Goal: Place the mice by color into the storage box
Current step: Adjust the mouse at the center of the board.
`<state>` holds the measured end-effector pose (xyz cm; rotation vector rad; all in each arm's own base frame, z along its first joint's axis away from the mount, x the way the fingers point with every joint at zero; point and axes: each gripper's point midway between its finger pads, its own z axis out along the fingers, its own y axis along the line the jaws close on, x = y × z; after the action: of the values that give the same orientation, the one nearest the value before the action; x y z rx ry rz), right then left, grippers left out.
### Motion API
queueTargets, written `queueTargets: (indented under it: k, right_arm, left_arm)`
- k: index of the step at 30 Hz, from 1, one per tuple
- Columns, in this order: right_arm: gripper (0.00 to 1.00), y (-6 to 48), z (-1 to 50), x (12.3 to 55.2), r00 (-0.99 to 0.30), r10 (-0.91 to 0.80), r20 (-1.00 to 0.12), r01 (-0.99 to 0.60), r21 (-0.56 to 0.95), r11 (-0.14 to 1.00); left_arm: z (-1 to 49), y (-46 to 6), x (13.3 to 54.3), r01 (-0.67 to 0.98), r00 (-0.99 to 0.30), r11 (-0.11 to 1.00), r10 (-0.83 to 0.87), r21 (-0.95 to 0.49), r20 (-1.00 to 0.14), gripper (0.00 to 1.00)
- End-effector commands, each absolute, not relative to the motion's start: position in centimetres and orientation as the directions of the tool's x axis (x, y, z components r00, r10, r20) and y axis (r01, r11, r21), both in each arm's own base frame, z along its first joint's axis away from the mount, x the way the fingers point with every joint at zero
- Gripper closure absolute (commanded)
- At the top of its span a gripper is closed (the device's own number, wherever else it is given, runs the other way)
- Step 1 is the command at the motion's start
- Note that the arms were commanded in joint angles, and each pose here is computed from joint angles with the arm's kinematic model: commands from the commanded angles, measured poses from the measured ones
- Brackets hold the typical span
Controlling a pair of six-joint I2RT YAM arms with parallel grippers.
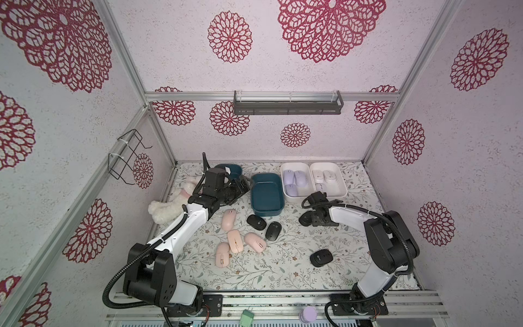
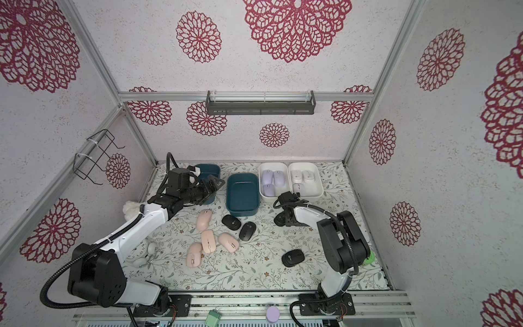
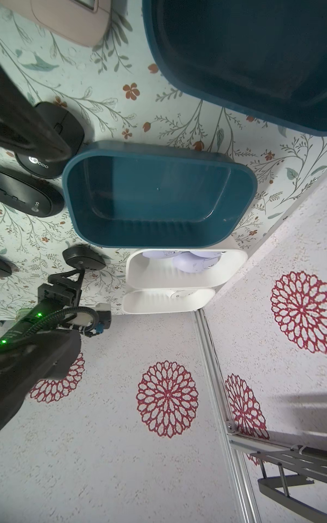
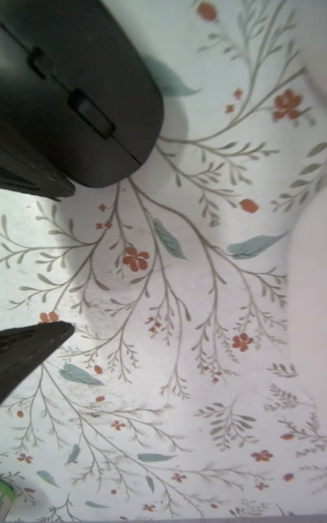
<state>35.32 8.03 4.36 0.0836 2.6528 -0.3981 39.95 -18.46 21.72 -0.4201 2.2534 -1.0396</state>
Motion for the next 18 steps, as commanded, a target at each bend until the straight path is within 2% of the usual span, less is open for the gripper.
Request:
queueTargets:
  k: [1, 7, 11, 18]
  right_arm:
    - [0.27, 9.0, 6.8, 37.4, -0.861, -0.013, -0.508, 0.124, -0.234, 0.964]
    - [0.25, 12.6, 8.6, 38.1, -0.831, 0.055, -0.554, 0.096, -0.045, 0.994]
    - [0.21, 15.3, 7.8, 38.5, -0.851, 0.107, -0.514, 0.079, 0.076, 0.994]
    - [0.16, 14.7, 5.3, 38.3, -0.867, 0.121, -0.484, 0.127, 0.021, 0.992]
  left_arm:
    - [22.7, -18.6, 40.4, -0.007, -0.751, 0.645, -0.508, -0.765, -0.422, 0.03]
    - [22.8, -18.6, 40.4, -0.004, -0.753, 0.641, -0.508, -0.768, -0.419, 0.03]
    - [22.5, -18.8, 40.4, -0.009, -0.76, 0.636, -0.506, -0.772, -0.408, 0.03]
    - [22.5, -19.2, 40.3, -0.004, -0.767, 0.624, -0.503, -0.781, -0.398, 0.03]
